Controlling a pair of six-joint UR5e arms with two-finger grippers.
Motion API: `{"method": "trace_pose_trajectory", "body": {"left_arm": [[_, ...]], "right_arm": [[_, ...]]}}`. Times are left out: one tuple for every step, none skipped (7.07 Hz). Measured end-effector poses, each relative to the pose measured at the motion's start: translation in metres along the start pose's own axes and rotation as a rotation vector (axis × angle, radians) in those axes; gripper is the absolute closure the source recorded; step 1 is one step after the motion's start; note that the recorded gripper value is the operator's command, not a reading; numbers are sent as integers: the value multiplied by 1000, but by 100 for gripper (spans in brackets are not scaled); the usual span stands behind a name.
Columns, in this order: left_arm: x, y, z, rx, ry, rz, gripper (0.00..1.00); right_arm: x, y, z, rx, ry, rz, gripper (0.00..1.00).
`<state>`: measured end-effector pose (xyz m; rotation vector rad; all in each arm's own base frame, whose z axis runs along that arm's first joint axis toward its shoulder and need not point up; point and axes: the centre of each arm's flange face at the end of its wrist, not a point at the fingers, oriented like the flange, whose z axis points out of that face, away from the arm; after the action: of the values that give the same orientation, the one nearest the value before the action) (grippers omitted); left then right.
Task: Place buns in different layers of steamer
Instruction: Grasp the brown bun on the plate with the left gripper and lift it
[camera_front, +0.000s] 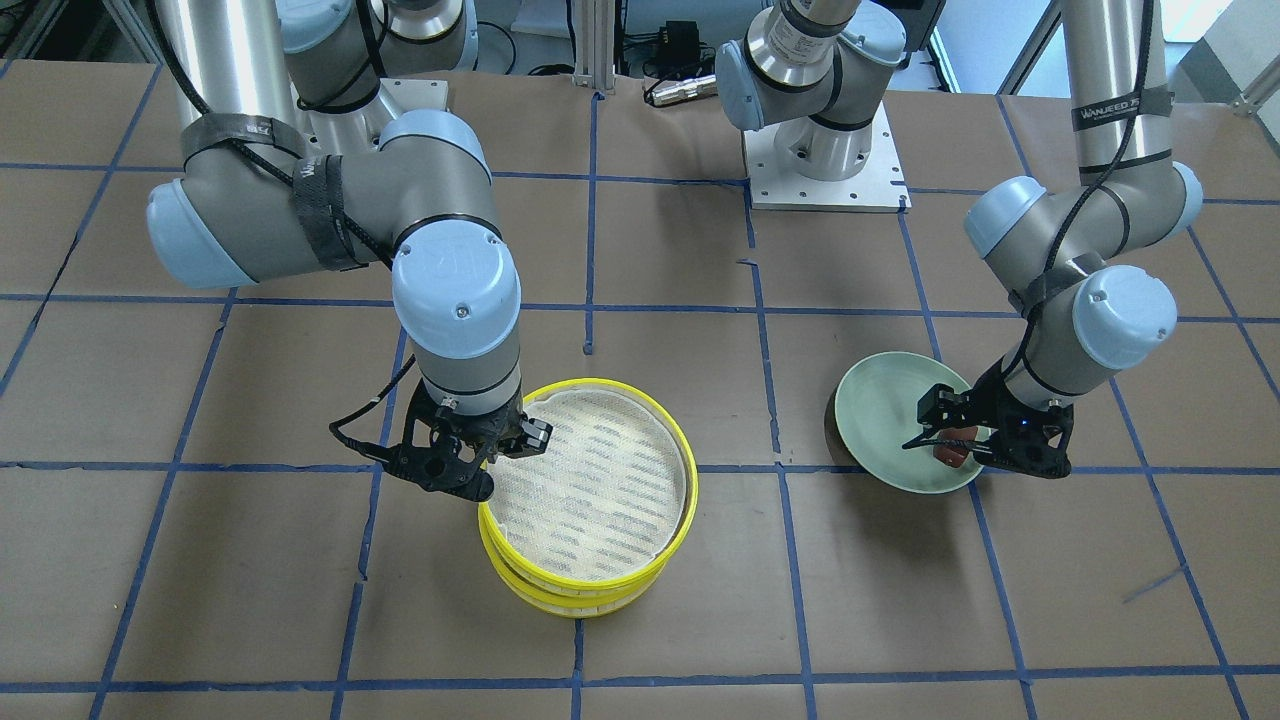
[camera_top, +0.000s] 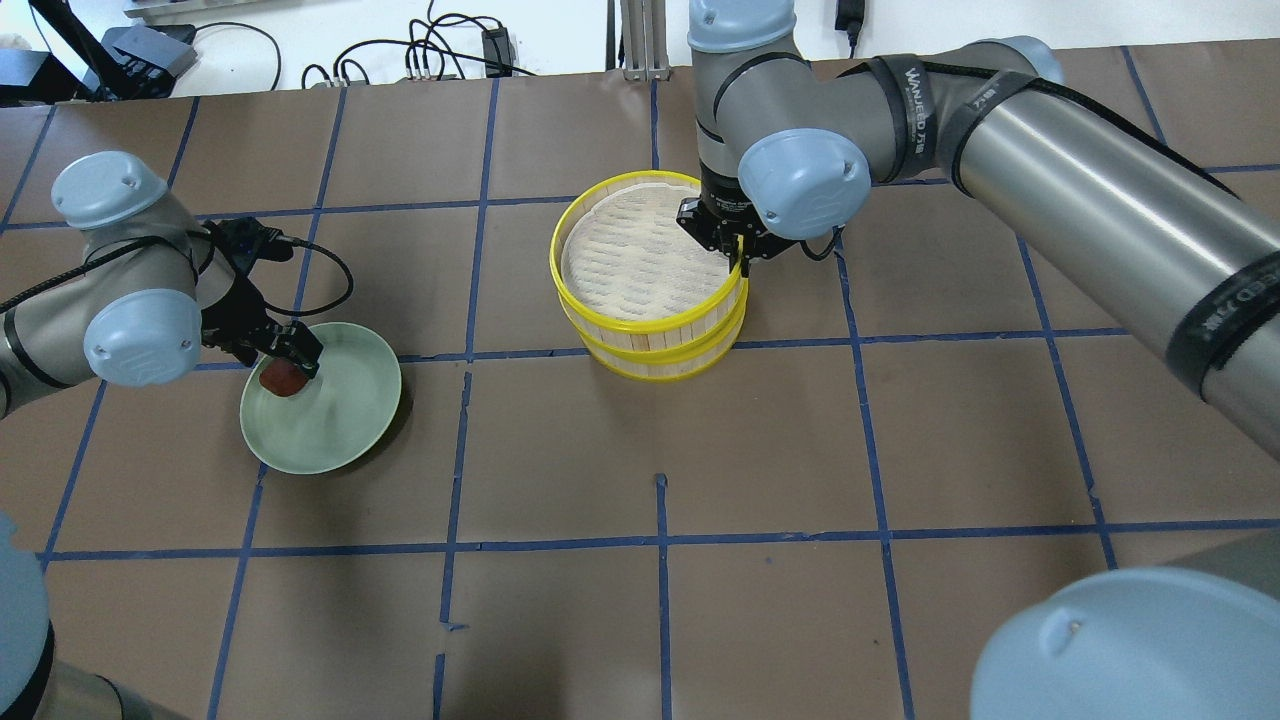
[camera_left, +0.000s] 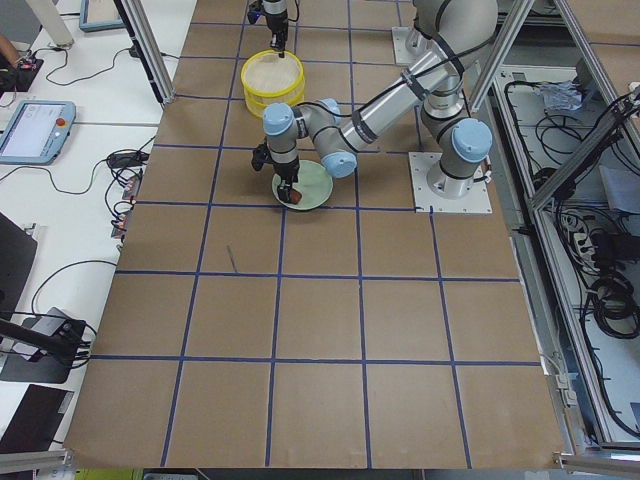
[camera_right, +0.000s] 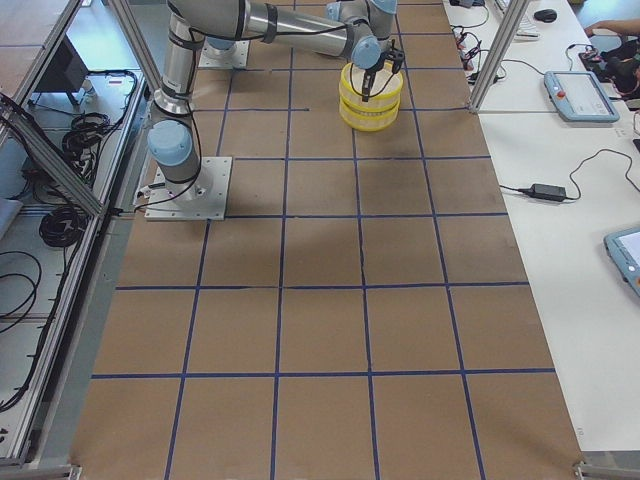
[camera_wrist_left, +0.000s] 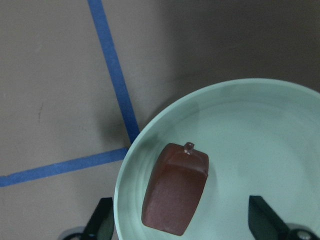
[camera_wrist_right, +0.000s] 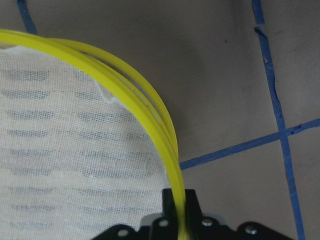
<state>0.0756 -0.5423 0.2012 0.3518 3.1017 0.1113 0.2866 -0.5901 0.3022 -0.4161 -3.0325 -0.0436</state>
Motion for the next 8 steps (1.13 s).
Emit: {"method": "trace_pose_trajectory", "body": {"left_arm": [[-1, -1, 0, 2, -2, -4, 94], [-2, -2, -3, 9, -8, -17, 98], [-1, -3, -9, 20, -16, -37, 99], [0, -4, -21, 40, -29, -45, 99], [2, -4, -37, 66, -47, -46, 99], [6, -3, -56, 90, -61, -42, 99], [17, 0, -77, 108, -64, -28, 99], [34, 2, -97, 119, -59, -4, 99]], "right_arm": [[1, 1, 2, -1, 5, -5, 96], [2, 1, 3, 0, 11, -7, 96], [3, 1, 3, 5, 17, -7, 96], [4, 0, 2, 11, 20, -6, 96], [4, -2, 1, 23, 15, -4, 96], [3, -3, 0, 35, 8, -2, 96], [3, -4, 1, 39, 6, -1, 96], [3, -3, 3, 37, 6, -2, 95]]}}
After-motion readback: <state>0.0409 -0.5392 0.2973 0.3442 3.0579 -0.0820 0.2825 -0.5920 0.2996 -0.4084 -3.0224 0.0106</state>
